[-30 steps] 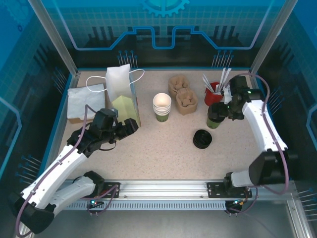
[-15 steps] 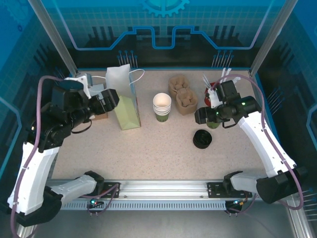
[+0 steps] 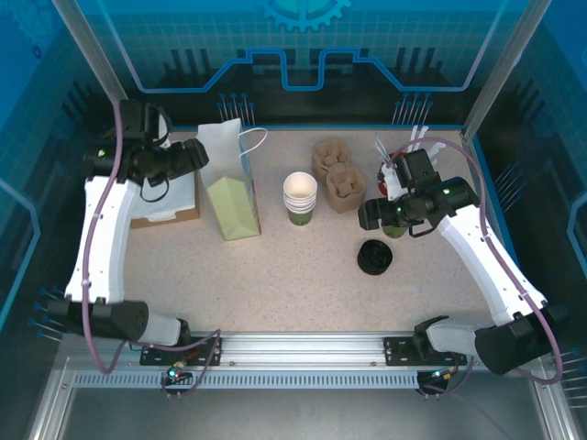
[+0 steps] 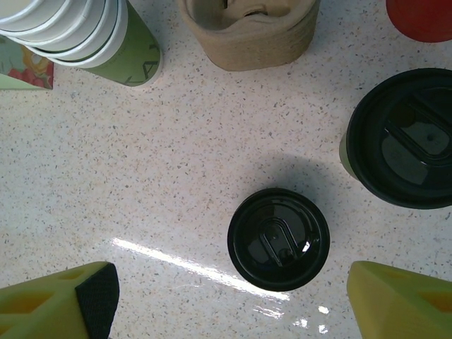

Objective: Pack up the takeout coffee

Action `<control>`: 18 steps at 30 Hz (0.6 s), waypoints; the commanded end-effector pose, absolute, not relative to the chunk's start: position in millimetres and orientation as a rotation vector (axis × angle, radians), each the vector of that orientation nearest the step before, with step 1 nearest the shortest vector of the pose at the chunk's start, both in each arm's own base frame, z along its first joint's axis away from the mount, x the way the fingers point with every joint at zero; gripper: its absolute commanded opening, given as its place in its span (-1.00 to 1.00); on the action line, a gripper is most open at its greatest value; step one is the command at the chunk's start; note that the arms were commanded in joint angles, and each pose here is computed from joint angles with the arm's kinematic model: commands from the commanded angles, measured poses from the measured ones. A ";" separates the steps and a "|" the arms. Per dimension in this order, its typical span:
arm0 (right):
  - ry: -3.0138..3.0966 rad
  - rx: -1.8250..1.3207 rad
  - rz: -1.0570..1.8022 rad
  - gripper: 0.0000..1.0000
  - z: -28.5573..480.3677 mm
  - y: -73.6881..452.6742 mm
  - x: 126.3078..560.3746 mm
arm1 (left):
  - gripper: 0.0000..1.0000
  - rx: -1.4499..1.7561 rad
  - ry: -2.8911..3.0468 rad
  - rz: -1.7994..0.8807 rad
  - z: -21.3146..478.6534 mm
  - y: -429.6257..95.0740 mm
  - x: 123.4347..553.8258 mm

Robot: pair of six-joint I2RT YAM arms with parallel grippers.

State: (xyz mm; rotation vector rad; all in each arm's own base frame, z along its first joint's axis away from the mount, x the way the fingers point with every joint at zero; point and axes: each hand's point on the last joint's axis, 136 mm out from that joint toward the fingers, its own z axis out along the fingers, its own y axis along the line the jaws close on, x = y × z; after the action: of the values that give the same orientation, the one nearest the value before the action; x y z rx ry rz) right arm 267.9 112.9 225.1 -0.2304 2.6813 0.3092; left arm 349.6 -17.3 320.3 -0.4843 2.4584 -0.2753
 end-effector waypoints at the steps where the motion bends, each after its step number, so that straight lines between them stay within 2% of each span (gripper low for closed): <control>1: 2.687 -0.229 0.289 0.73 222.0 112.8 265.5 | 0.62 -0.439 2.520 -0.229 307.5 -12.2 361.4; 11: 2.700 -0.227 0.275 0.74 214.5 111.3 266.3 | 0.50 -0.414 2.652 -0.108 267.5 -2.8 392.7; 14: 2.702 -0.226 0.276 0.74 213.0 111.6 267.2 | 0.39 -0.411 2.677 -0.102 259.5 -2.8 395.7; 18: 2.708 -0.236 0.279 0.74 211.4 112.8 267.4 | 0.12 -0.405 2.694 -0.134 253.5 -8.2 398.8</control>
State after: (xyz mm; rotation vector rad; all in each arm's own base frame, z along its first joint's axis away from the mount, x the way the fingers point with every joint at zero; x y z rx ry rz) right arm 267.6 109.5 215.8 -0.2276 2.6973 0.2727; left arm 398.7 -9.1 251.6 -0.4186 2.6825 -0.1342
